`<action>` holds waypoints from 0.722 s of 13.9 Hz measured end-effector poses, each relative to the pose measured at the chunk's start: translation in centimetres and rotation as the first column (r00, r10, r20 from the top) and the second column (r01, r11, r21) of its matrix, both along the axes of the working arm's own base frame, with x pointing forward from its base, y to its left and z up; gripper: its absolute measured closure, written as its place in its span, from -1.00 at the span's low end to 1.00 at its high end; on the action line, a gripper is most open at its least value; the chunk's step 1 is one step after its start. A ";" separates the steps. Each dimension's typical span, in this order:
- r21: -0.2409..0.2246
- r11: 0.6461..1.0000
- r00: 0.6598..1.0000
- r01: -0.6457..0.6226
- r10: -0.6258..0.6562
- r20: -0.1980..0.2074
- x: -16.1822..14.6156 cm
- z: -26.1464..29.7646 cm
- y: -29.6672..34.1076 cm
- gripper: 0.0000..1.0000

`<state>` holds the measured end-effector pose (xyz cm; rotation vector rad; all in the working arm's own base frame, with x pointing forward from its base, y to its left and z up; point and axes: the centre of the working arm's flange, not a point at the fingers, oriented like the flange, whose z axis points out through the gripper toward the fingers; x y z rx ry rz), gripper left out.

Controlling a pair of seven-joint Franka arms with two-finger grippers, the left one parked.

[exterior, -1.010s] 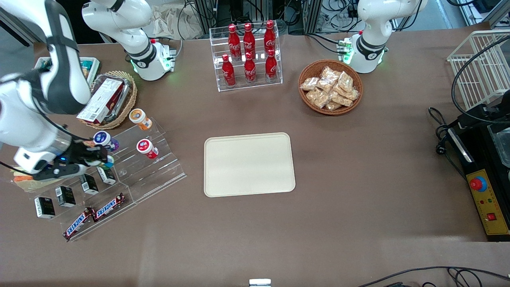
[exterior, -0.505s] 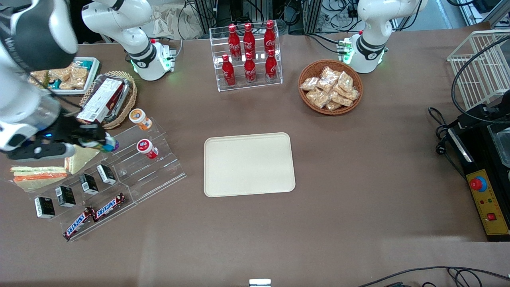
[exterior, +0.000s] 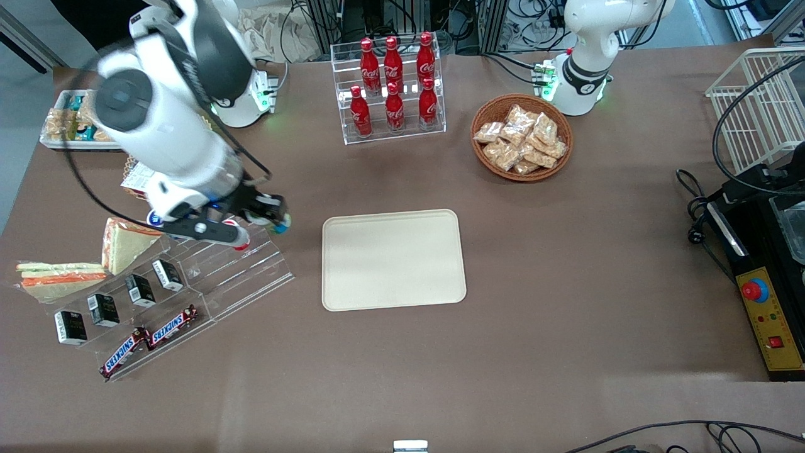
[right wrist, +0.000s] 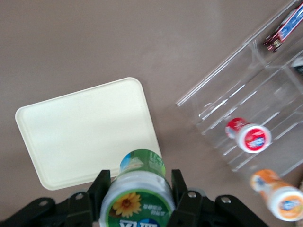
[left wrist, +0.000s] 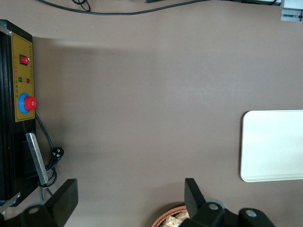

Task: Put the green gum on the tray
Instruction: 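Carry the gum bottle over the cream tray's edge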

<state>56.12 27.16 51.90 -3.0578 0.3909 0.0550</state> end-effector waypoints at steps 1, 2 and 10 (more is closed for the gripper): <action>-0.002 1.000 1.000 0.019 -0.019 -0.002 0.0 -2.6 1.5 -0.16; -0.004 1.000 1.000 0.031 -0.031 -0.003 -0.1 -5.6 2.7 -0.16; 0.008 0.995 0.994 0.096 -0.096 0.044 -6.0 -24.1 5.0 -0.16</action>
